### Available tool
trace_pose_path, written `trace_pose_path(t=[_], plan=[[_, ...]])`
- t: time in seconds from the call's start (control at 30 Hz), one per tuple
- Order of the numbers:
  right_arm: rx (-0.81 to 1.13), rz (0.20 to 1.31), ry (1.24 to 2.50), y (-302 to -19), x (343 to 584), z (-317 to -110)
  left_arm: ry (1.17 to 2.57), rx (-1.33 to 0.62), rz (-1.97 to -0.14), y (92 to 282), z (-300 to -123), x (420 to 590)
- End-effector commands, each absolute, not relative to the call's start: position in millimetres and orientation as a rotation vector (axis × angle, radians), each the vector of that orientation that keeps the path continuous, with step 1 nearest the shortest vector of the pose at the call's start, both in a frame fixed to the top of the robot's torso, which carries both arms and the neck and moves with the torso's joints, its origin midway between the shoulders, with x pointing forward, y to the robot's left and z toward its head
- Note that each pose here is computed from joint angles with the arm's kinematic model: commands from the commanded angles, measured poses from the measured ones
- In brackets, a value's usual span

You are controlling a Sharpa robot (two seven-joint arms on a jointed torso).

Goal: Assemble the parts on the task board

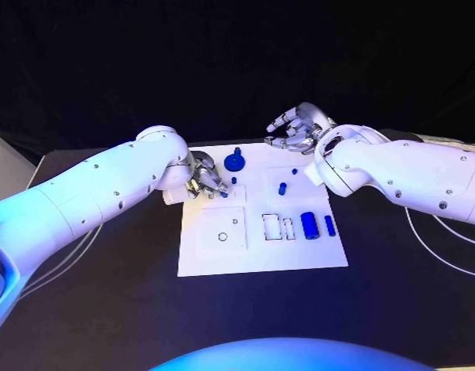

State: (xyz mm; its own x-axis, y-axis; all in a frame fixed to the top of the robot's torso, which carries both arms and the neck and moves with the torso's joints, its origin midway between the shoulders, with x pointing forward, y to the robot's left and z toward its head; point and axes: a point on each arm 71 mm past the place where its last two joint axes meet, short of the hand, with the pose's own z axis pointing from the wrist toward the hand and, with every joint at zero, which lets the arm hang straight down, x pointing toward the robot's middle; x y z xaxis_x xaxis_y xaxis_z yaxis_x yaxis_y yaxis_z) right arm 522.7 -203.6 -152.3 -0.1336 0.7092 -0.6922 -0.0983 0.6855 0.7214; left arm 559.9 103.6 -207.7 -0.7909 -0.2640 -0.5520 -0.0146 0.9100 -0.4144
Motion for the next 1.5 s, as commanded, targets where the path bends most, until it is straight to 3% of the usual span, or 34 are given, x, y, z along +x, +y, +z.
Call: trace_pose_path(t=[0.03,0.83,1.5], plan=[[0.499,0.755,1.567,-202,522,-152,2.452,-0.182,-0.519,102.9,-208.6,559.1],[0.498,0.755,1.568,-202,522,-152,2.437,-0.163,-0.500,101.6,-209.3,559.7],[0.496,0.756,1.569,-202,522,-152,2.457,-0.125,-0.465,97.4,-220.5,555.2]])
